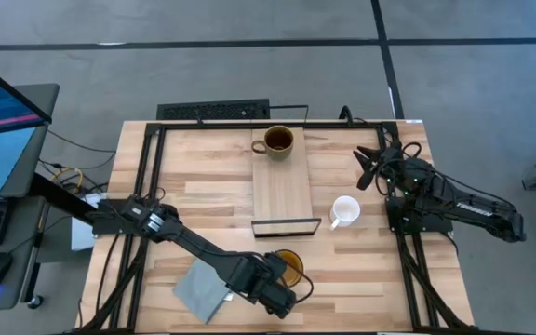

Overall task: Stack small to large cups/mugs on shelf
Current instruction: Put the yellow mug on the shelf

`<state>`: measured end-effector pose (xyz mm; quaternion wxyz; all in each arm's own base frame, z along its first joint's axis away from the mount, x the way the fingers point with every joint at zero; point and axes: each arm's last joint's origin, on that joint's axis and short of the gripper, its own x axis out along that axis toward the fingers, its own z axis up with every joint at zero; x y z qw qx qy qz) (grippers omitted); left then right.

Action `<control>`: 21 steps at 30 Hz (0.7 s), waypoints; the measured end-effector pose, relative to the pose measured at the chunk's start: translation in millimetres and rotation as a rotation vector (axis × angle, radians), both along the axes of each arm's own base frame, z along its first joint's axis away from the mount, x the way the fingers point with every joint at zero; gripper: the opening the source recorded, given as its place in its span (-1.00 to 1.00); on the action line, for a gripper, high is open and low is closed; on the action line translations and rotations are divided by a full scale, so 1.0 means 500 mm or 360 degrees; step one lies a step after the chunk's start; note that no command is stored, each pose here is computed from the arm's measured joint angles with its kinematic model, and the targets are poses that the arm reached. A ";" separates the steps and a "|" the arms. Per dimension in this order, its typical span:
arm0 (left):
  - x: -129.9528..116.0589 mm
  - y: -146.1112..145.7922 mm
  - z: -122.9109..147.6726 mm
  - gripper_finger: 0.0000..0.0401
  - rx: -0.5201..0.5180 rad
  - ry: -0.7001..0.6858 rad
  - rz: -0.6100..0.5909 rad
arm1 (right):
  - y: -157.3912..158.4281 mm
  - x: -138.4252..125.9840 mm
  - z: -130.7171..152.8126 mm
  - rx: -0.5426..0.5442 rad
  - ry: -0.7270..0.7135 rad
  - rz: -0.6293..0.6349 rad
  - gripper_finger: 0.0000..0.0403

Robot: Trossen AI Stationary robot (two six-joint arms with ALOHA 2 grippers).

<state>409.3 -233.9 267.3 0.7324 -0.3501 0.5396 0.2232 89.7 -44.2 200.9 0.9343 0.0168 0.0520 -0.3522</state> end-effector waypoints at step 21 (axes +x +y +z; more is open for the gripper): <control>0.015 0.013 -0.054 -0.09 0.0072 0.0142 0.0085 | 0.000 0.001 0.009 -0.0025 -0.0068 0.0001 -0.41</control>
